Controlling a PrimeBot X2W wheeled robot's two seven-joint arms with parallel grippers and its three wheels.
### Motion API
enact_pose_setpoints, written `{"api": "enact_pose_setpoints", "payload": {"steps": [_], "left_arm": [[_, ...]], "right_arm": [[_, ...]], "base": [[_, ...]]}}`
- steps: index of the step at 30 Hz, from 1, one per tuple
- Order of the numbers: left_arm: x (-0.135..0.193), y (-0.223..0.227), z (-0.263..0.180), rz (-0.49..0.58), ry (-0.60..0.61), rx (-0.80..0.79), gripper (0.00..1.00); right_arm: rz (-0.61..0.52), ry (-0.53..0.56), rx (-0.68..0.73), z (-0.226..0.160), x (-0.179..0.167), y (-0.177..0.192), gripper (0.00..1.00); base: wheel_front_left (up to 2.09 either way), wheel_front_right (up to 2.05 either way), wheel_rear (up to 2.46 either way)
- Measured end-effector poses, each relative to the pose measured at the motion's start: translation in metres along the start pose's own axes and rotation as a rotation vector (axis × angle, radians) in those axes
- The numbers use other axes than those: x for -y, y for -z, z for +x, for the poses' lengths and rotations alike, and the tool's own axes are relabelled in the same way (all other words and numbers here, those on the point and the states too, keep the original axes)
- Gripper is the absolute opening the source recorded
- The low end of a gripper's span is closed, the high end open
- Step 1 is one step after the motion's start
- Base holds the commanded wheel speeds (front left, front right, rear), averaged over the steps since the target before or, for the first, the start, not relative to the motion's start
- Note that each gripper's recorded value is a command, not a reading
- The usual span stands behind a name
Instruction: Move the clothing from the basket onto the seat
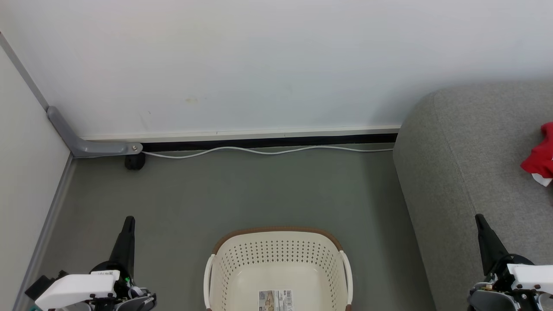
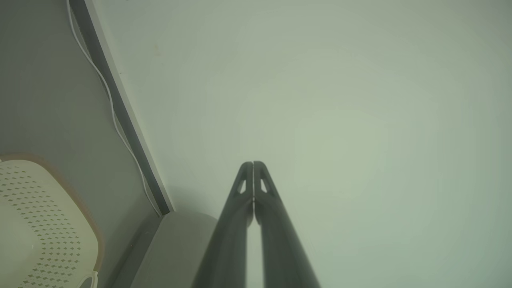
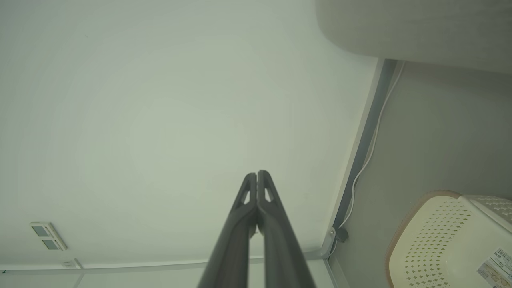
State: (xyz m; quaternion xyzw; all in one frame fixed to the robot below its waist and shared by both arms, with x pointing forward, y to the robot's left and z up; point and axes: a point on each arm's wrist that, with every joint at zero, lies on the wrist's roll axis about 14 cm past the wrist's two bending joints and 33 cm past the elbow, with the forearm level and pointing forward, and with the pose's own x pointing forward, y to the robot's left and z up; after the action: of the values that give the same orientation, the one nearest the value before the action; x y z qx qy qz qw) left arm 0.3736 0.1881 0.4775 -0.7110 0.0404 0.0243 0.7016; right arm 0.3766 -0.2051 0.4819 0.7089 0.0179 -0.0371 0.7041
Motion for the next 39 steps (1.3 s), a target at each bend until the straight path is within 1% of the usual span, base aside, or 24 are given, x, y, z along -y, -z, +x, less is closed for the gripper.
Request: {"api": "enact_pose_setpoints", "payload": {"steps": [39], "left_arm": [[0.0, -0.0008, -0.0001, -0.002, 0.0, 0.002, 0.0]], "right_arm": [[0.001, -0.003, -0.001, 0.0006, -0.001, 0.0001, 0.0]], "base": [[0.0, 0.0, 0.0]]}}
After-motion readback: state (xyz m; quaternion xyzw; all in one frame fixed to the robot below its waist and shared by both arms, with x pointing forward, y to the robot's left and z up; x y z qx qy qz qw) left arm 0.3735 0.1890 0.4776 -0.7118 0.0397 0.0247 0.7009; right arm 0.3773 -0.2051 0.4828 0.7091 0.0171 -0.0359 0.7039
